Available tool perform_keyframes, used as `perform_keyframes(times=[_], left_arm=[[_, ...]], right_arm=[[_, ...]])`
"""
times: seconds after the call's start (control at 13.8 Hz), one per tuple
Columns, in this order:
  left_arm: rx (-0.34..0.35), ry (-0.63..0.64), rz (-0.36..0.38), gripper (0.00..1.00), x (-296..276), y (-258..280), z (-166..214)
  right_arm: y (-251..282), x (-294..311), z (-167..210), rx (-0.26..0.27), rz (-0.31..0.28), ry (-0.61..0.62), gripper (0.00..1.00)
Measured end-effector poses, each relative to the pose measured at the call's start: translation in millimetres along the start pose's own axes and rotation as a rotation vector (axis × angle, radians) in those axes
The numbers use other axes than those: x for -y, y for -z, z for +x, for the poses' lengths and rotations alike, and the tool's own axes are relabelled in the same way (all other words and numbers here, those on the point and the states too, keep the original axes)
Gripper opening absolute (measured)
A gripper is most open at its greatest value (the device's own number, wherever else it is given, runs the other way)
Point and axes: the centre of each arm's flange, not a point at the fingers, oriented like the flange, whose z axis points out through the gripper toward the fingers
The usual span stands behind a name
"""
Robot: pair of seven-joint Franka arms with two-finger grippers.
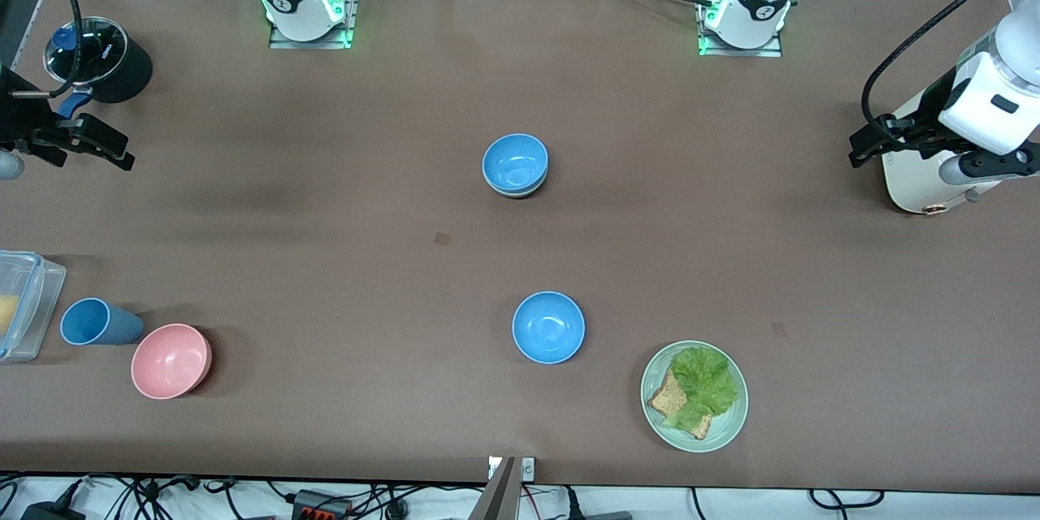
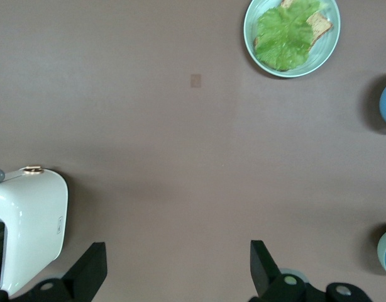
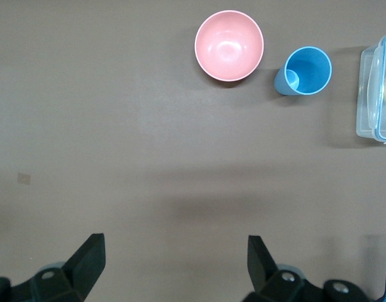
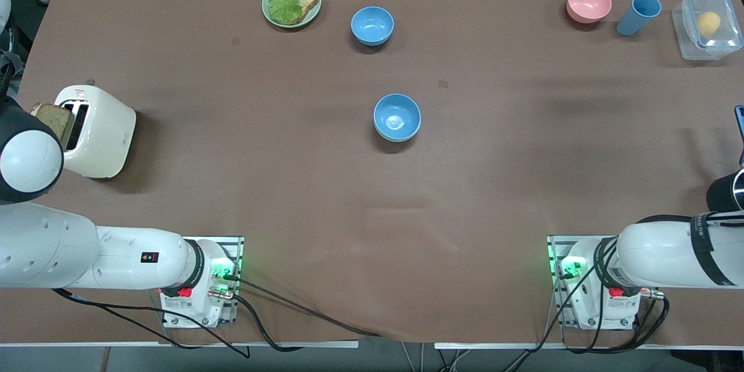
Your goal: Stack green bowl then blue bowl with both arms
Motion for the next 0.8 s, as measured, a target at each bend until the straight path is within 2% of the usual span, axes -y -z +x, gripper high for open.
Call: perform_keyframes(times=[0.8], left_arm=[[0.021,-0.008,0.008,1.00,-3.1,-2.8,-2.1]], right_arm=[[0.0,0.0,0.0,0.000,0.000,0.000,1.00]])
